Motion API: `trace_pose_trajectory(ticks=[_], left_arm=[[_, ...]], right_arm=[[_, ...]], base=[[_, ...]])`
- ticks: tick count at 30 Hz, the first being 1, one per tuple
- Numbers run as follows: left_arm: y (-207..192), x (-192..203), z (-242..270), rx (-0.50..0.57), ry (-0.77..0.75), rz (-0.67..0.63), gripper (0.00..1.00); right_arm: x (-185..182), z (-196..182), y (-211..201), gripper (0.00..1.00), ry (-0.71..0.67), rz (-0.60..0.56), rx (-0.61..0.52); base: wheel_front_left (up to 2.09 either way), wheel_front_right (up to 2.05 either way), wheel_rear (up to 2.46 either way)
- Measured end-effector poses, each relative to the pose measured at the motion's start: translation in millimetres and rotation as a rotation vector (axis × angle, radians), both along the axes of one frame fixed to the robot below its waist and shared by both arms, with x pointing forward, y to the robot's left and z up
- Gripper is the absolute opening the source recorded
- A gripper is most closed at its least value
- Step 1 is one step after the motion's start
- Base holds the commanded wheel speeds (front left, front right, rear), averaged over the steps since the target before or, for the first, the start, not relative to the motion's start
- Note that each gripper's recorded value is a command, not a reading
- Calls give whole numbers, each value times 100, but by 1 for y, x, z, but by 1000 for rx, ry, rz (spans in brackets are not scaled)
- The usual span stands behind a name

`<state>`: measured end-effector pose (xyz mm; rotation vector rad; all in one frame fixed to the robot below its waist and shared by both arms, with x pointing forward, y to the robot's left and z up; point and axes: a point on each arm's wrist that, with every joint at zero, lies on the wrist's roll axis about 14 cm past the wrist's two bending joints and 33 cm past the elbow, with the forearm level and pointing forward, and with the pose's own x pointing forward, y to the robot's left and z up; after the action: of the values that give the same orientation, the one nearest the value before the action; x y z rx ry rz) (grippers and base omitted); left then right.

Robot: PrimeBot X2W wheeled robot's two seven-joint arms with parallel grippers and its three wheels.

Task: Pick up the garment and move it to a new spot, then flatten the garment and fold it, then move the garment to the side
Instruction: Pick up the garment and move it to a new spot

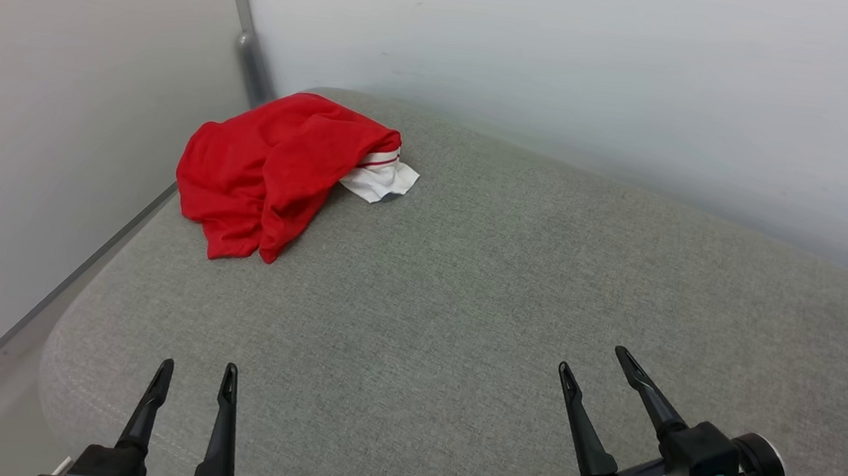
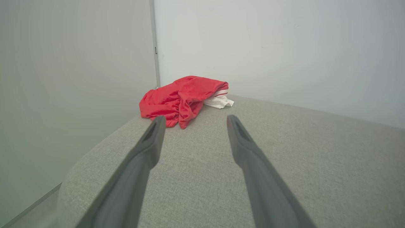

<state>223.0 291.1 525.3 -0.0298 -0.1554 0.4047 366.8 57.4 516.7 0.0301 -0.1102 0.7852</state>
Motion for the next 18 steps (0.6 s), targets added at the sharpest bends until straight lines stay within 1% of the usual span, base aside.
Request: trace_pose_trajectory(ticks=[9, 13, 15, 18], left_arm=[[4, 10, 0, -24, 4, 10, 100], [12, 28, 7, -7, -3, 14, 100], [16, 42, 9, -12, -11, 4, 100], [25, 67, 13, 11, -10, -4, 100]], right_arm=[[8, -9, -5, 100, 14, -19, -8], [19, -13, -8, 100, 5, -31, -15], [27, -14, -10, 100, 0, -42, -13], [39, -20, -16, 100, -6, -63, -22]], base=[[0, 0, 0], [0, 0, 0], [0, 0, 0], [0, 0, 0]])
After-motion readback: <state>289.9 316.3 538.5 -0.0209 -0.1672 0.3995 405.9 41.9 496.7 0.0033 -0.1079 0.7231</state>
